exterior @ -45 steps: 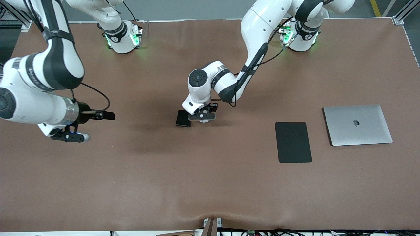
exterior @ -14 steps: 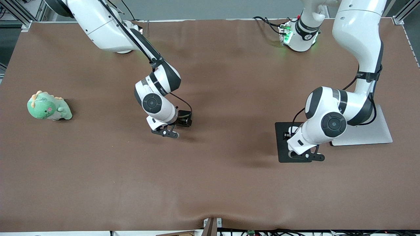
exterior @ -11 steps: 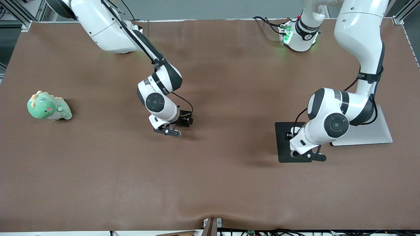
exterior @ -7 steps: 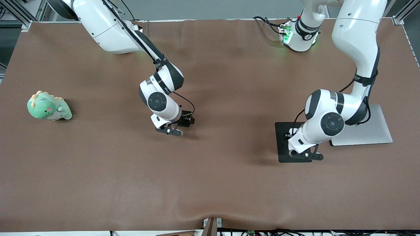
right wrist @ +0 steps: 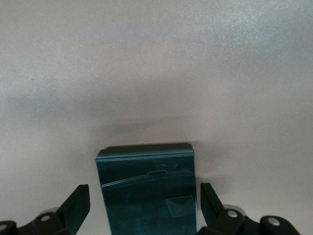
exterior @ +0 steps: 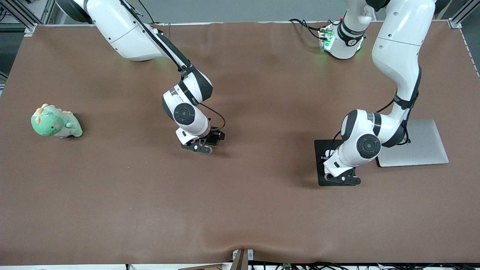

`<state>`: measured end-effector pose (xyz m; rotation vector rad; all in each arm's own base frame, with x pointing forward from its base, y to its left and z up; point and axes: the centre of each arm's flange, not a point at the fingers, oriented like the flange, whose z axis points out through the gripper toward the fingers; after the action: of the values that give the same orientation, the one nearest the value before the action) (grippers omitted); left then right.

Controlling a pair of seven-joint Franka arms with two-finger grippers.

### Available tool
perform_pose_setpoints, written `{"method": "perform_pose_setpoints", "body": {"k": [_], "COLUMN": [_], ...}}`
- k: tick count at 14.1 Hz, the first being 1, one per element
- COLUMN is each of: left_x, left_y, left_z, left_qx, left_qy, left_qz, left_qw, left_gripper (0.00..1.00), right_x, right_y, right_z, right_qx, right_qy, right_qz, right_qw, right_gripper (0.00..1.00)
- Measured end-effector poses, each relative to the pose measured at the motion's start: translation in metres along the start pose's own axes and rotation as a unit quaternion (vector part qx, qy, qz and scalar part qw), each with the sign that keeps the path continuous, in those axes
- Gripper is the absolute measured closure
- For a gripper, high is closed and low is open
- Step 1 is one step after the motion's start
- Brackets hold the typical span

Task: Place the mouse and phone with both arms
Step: 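Lower the mouse onto the pad while the right gripper grasps the phone, then release the mouse with the left gripper while the right gripper lifts the phone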

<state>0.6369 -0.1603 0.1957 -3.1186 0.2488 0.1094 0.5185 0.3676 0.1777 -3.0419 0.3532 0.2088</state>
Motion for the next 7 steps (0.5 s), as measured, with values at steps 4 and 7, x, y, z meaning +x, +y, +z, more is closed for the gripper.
{"method": "perform_pose_setpoints", "body": {"k": [4,7], "left_x": [0.002,0.002], "left_y": [-0.005,-0.008], "left_z": [0.005,0.009], "left_qx": [-0.001,-0.001], "left_qy": [0.007,0.006], "left_qz": [-0.014,-0.019], "left_qw": [1.0,1.0], "left_gripper": [0.39,0.39], "right_x": [-0.001,-0.001], "right_y": [0.002,0.0], "right_z": [0.009,0.008], "right_qx": [-0.01,-0.014], "right_qy": [0.001,0.005], "right_qz": [0.001,0.0], "right_qw": [1.0,1.0], "right_gripper": [0.0,0.19]}}
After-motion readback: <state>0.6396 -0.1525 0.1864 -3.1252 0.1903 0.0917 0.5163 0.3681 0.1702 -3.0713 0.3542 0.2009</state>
